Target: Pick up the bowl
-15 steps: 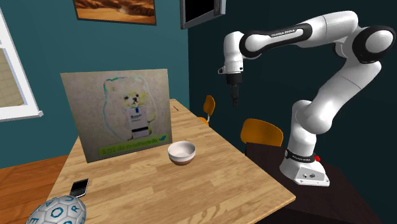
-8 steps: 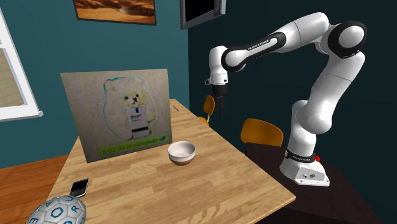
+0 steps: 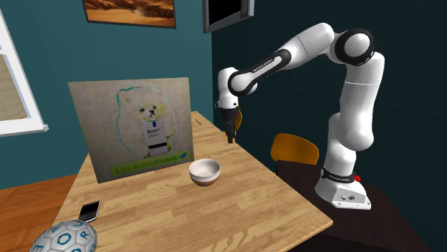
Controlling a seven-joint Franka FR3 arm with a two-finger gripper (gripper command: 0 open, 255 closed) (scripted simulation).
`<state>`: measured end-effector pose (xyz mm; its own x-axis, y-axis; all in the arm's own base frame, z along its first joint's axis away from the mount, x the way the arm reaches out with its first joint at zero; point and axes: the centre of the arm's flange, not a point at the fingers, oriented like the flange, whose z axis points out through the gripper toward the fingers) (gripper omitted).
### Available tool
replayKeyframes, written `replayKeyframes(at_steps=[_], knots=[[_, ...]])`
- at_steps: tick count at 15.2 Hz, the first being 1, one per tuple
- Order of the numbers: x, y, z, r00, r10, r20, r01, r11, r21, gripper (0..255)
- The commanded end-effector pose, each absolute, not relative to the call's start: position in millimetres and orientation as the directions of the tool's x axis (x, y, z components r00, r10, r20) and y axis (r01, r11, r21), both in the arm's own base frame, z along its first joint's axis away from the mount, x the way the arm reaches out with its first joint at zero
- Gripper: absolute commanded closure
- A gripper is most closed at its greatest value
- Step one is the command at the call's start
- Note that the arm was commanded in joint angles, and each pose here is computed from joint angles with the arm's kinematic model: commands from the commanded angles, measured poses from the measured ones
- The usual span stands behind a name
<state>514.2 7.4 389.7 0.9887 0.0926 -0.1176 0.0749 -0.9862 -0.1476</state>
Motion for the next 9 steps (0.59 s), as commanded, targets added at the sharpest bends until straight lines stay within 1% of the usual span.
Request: replayKeyframes(at_steps=[1, 9], knots=[[535, 9, 369, 0.989, 0.094, -0.117, 0.076, -0.986, -0.15, 0], [617, 12, 302, 0.988, 0.103, -0.116, 0.084, -0.984, -0.16, 0]])
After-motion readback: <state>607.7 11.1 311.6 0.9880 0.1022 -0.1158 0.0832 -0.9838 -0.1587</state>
